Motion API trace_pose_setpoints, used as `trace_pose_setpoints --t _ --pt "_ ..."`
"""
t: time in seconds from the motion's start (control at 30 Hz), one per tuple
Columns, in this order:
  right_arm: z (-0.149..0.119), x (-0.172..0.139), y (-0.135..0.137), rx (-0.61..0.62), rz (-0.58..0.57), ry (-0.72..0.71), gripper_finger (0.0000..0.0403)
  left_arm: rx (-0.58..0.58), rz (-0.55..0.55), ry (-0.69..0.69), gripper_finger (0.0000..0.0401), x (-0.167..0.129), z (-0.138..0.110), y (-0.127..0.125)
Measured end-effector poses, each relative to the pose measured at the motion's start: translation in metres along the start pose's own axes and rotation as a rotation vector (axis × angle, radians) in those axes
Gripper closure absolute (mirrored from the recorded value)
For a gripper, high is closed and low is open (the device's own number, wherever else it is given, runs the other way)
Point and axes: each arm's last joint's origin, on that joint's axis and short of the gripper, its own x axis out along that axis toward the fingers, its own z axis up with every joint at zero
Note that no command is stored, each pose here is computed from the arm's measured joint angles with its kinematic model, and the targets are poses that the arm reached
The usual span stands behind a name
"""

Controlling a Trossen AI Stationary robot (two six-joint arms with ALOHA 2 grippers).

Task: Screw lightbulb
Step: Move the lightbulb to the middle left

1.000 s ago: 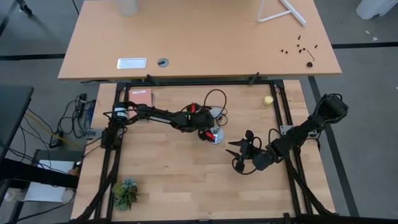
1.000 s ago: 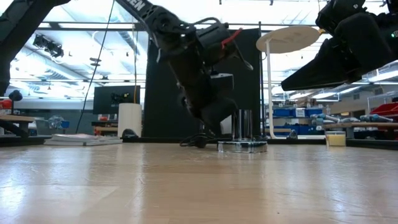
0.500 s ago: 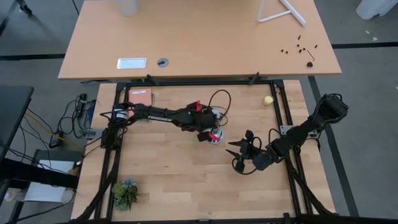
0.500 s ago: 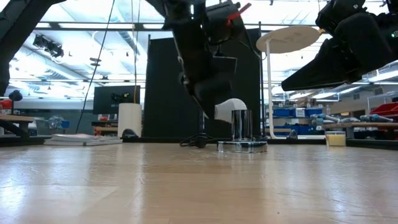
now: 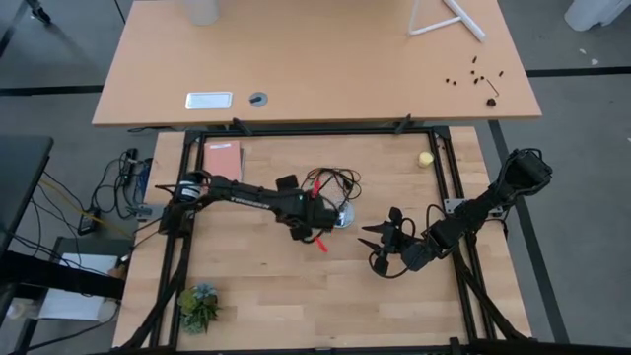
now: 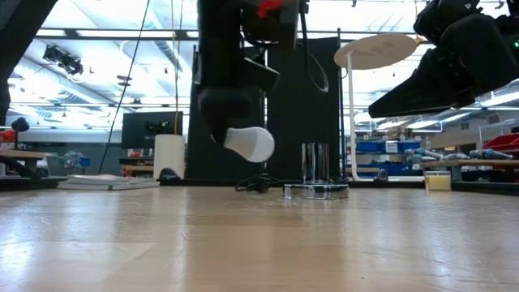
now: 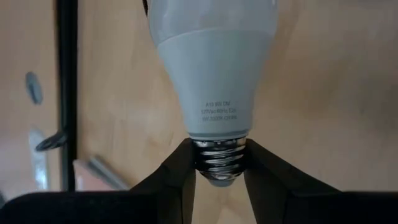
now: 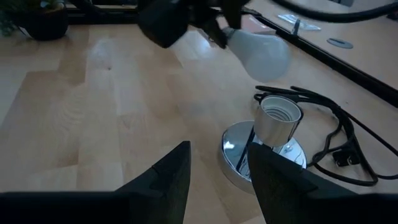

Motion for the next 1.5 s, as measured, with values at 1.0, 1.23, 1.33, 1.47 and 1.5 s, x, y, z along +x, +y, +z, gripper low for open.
trace_pose_setpoints --t 1.0,1.23,1.33,1.47,1.5 --pt "0.005 -0.001 0.002 0.013 0.020 -0.036 0.0235 -0.362 -0.108 -0.217 0.0284 -0.006 -0.162 -0.043" --pt "0.004 -0.001 0.002 0.010 0.018 -0.033 0.0235 -0.362 -0.204 -0.278 0.0284 0.011 -0.186 -0.054" --pt "0.004 -0.001 0.002 0.005 0.018 -0.033 0.0235 -0.334 -0.245 -0.297 0.0284 0.020 -0.192 -0.060" --pt "0.004 -0.001 0.003 0.007 0.027 -0.030 0.0235 -0.322 -0.281 -0.337 0.0284 0.030 -0.195 -0.063" --pt "0.004 -0.001 0.003 0.011 0.035 -0.028 0.0235 -0.319 -0.282 -0.350 0.0284 0.031 -0.196 -0.064"
